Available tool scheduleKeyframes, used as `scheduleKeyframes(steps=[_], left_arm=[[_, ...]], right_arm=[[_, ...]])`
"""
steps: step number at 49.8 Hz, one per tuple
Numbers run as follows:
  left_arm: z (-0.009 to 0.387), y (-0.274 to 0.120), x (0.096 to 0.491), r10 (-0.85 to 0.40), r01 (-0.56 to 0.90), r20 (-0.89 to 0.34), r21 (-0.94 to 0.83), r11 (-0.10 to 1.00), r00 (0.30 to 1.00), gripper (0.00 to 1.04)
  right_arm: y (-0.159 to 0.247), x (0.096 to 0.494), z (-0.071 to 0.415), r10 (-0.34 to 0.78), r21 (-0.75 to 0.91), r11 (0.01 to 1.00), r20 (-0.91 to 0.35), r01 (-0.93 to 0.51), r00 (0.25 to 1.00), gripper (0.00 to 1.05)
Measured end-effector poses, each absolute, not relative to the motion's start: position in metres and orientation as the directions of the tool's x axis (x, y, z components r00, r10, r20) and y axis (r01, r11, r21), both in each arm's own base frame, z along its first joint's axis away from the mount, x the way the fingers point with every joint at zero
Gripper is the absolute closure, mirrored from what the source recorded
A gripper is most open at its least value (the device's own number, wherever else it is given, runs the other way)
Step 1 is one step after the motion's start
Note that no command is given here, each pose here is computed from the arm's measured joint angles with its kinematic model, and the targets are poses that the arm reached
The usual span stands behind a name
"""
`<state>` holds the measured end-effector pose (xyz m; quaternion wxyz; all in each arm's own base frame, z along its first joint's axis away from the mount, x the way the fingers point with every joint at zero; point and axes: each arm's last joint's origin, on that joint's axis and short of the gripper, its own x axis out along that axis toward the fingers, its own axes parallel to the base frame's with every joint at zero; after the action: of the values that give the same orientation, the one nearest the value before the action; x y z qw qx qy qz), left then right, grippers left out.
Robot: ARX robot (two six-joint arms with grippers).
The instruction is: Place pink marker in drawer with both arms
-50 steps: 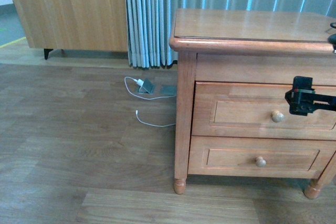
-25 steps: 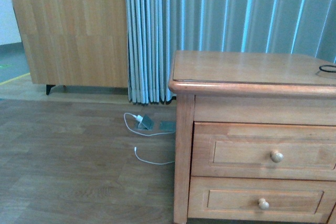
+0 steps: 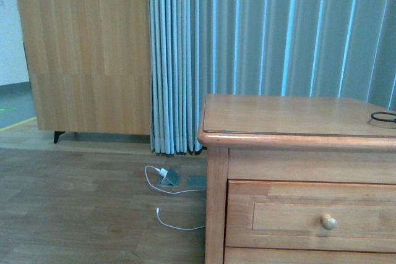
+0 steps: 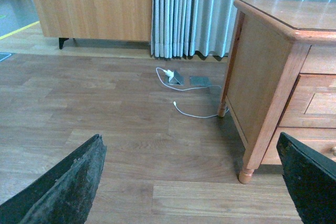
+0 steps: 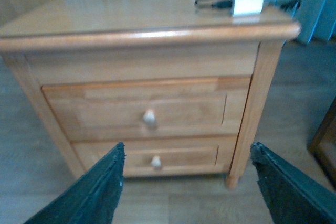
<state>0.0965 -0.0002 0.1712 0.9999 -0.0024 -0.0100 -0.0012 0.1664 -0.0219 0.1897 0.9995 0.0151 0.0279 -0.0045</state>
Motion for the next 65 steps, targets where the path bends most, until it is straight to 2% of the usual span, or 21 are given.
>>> scheduleKeyframes(steps=[3, 8, 14, 18, 65], left_arm=[[0.171, 0.000, 0.097, -0.002, 0.002, 0.020, -0.005, 1.000, 1.000, 0.06], [0.171, 0.000, 0.097, -0.002, 0.002, 0.020, -0.005, 1.000, 1.000, 0.06], [0.171, 0.000, 0.097, -0.002, 0.002, 0.020, -0.005, 1.000, 1.000, 0.06], [0.171, 0.000, 0.097, -0.002, 0.002, 0.020, -0.005, 1.000, 1.000, 0.06], [0.171, 0.000, 0.097, -0.002, 0.002, 0.020, -0.005, 1.000, 1.000, 0.06]], right_arm=[[-0.018, 0.160, 0.192, -0.011, 0.015, 1.000, -0.005, 0.011, 1.000, 0.51], [-0.014, 0.152, 0.186, -0.003, 0.009, 1.000, -0.007, 0.003, 1.000, 0.70], [-0.007, 0.145, 0.180, -0.030, 0.006, 1.000, -0.014, 0.030, 0.999, 0.92], [-0.001, 0.141, 0.179, -0.002, 0.000, 1.000, -0.006, 0.002, 1.000, 1.04], [0.000, 0.111, 0.168, -0.002, 0.001, 1.000, 0.008, 0.002, 1.000, 1.03]])
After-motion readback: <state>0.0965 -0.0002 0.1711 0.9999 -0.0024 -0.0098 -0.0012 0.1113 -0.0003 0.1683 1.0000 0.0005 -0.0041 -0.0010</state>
